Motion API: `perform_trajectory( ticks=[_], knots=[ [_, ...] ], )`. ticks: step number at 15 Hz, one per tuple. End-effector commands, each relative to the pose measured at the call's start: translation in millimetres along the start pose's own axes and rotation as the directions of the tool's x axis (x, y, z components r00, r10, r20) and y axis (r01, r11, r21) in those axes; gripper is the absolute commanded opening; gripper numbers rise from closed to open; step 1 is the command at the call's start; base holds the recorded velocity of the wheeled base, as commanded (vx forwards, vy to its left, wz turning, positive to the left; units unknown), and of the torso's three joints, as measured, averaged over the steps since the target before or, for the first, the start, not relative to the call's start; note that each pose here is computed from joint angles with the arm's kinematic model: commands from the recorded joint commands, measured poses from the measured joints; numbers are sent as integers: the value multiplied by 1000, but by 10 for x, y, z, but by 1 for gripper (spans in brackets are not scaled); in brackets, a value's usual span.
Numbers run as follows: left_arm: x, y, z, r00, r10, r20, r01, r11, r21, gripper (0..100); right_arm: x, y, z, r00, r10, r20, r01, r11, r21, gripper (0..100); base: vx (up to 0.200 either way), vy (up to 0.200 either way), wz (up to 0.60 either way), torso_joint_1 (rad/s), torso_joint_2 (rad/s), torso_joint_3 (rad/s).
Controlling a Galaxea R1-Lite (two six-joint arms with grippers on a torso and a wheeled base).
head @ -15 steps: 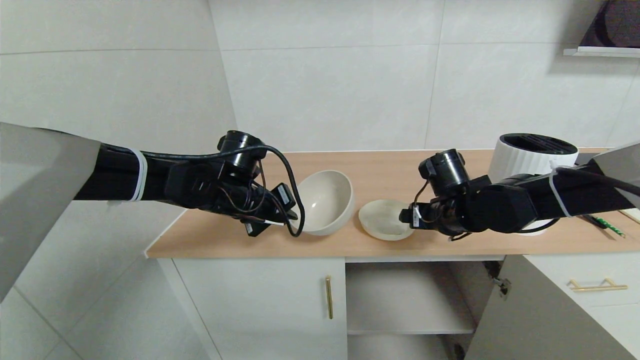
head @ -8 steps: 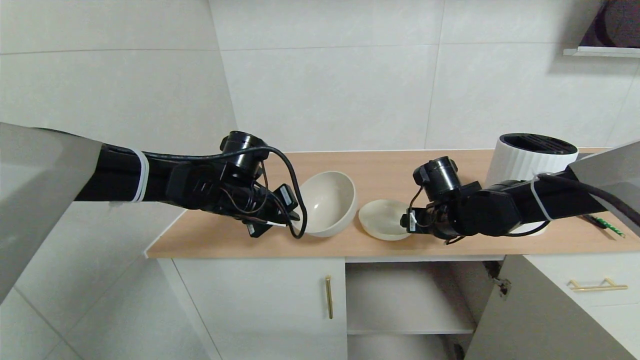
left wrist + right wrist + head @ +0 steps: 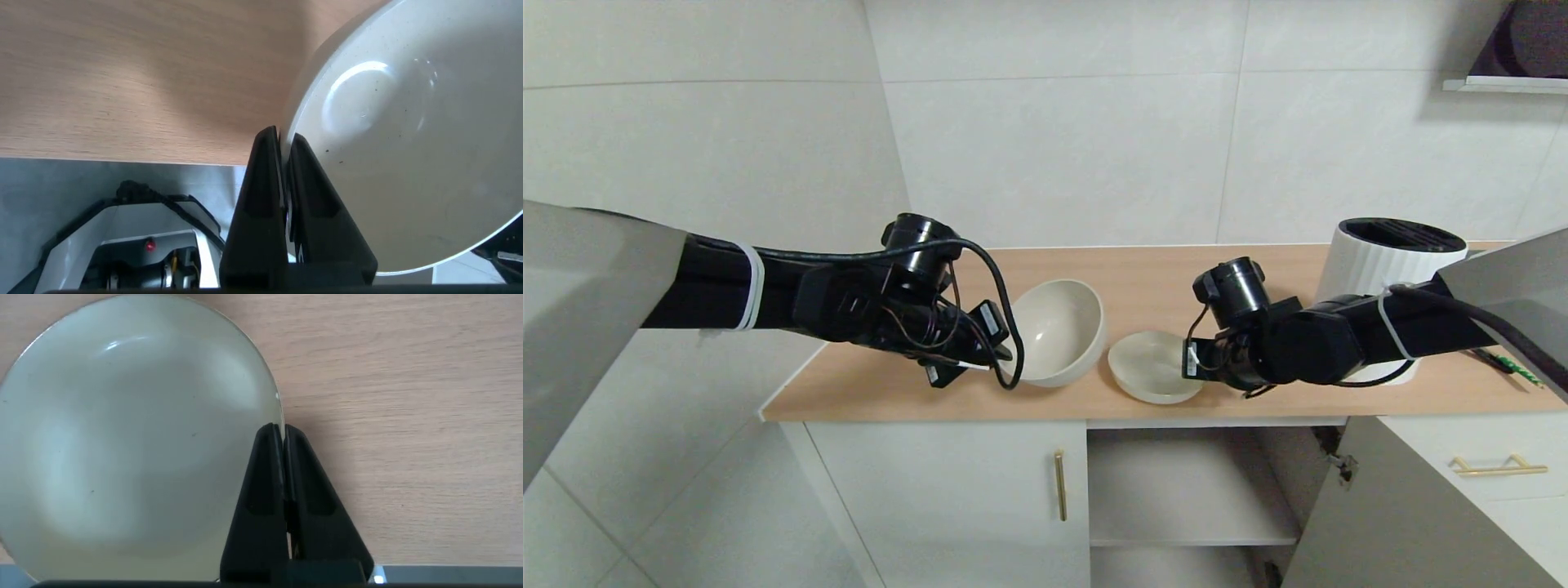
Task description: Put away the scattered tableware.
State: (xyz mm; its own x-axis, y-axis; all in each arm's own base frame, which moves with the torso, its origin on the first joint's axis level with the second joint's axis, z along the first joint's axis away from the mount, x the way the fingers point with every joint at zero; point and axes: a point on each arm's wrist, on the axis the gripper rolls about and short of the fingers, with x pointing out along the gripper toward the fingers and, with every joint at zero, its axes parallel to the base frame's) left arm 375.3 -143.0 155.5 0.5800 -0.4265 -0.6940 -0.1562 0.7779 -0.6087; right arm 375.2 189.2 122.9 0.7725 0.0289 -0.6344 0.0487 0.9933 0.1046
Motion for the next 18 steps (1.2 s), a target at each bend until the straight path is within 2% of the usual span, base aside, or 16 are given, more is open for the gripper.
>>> perform_trajectory(
  ticks=[1,3,5,6,8,9,10,11,13,14,15,18],
  knots=[
    [-53,-12,-3,1000,-6,4,6,1000,1,0,-77,-11,44,1000,5,13,-5,1000,11,0,0,0,0,0,0,0],
    [-162,38,-81,1000,7,-6,-7,1000,16,0,-279,-77,69,1000,15,21,-15,1000,16,0,0,0,0,0,0,0],
    [-328,89,-153,1000,11,-5,-10,999,48,0,-541,-146,99,997,73,24,-74,997,21,0,0,0,0,0,0,0],
    [-501,124,-182,1000,6,10,-7,998,70,0,-817,-238,109,989,147,20,-147,989,25,0,0,0,0,0,0,0],
    [-831,164,-276,999,-9,42,4,993,118,0,-1230,-416,30,970,242,1,-242,970,-3,0,0,0,0,0,0,0],
    [-925,183,-324,999,-15,48,8,988,152,0,-1334,-476,42,969,246,6,-246,969,-17,0,0,0,0,0,0,0],
    [-1009,218,-377,998,-19,57,7,980,201,0,-1423,-522,60,969,246,12,-246,969,-17,0,0,0,0,0,0,0],
    [-1088,267,-406,996,-18,92,-4,971,240,0,-1519,-560,56,970,244,6,-244,970,-19,0,0,0,0,0,0,0],
    [-1135,318,-431,986,12,167,-56,964,261,0,-1671,-659,-23,972,228,-52,-230,973,-22,0,0,0,0,0,0,0],
    [-1159,361,-479,984,16,177,-65,959,275,0,-1724,-703,-73,967,243,-79,-246,969,-19,0,0,0,0,0,0,0],
    [-1133,427,-539,987,20,162,-71,946,318,0,-1695,-767,-147,958,262,-119,-265,964,-12,0,0,0,0,0,0,0],
    [-1141,447,-563,987,21,158,-73,942,327,0,-1664,-805,-210,958,248,-141,-255,966,-37,0,0,0,0,0,0,0]
  ],
)
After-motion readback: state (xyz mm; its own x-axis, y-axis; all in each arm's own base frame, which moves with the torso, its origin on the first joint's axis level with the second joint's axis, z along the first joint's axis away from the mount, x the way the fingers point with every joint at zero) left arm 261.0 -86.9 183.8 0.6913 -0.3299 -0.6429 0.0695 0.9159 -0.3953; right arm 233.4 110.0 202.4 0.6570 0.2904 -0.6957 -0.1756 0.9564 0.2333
